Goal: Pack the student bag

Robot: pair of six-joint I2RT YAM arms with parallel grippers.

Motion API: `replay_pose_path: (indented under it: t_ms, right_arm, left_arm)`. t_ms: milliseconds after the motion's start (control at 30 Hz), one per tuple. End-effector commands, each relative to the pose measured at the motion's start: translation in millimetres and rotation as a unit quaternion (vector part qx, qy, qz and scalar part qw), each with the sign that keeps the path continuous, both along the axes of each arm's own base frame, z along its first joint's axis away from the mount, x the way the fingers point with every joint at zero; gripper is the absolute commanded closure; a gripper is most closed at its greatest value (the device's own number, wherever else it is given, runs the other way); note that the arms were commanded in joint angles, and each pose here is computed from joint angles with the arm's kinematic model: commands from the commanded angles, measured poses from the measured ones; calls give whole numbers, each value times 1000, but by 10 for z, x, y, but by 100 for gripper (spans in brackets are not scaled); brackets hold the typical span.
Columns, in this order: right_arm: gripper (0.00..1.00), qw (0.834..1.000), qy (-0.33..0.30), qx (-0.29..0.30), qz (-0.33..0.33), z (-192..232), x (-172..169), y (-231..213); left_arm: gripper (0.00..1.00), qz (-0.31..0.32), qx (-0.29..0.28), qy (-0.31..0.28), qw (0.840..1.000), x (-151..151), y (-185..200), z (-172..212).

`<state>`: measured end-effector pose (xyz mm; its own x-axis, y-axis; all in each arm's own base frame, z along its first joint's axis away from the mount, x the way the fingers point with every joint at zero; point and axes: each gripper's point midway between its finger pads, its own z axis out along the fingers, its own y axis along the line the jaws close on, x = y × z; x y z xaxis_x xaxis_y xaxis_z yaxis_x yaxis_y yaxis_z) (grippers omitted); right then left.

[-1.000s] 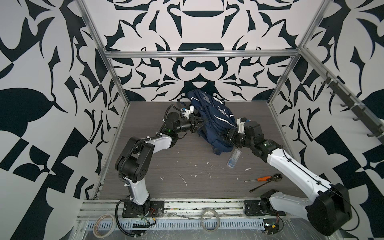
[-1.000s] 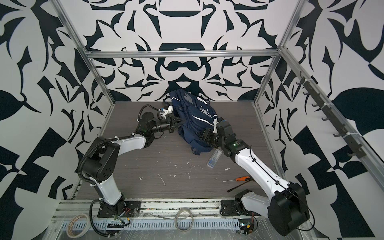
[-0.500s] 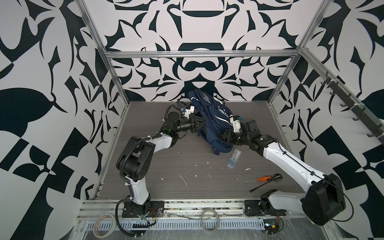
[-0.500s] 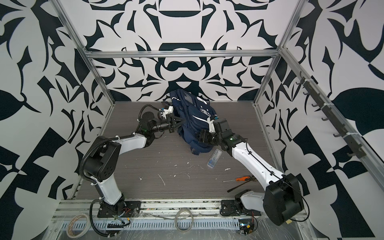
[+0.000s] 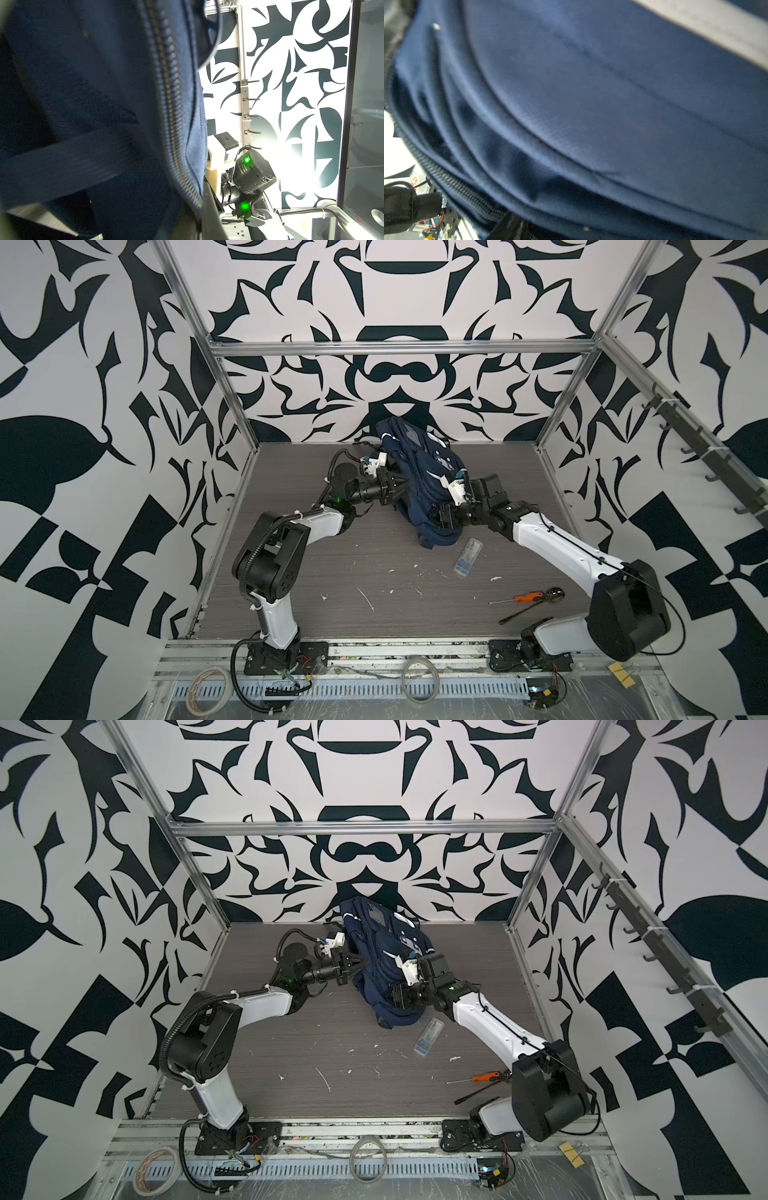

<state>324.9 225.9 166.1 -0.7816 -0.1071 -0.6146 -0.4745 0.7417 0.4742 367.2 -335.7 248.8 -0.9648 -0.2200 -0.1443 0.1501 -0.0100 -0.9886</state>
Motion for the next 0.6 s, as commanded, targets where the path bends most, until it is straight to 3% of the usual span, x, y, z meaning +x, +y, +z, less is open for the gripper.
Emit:
replay_pose_path:
  t_ms: [0, 133, 233, 467, 567]
  right_arm:
    - [48, 996, -74, 46, 30, 342, 159, 194]
    - [75, 995, -73, 70, 2, 330, 203, 190]
    - [84, 995, -70, 71, -13, 306, 209, 160]
    - [93, 997, -68, 26, -23, 276, 110, 5]
    - [82, 997, -69, 9, -22, 251, 43, -59]
  left_arm:
    - [100, -34, -54, -109, 992, -189, -57, 659]
    - [100, -31, -54, -109, 992, -189, -34, 667]
    - [100, -27, -53, -107, 992, -189, -13, 656]
    - [100, -18, -50, -101, 993, -172, 37, 621]
    - [100, -19, -50, -101, 993, -175, 38, 617]
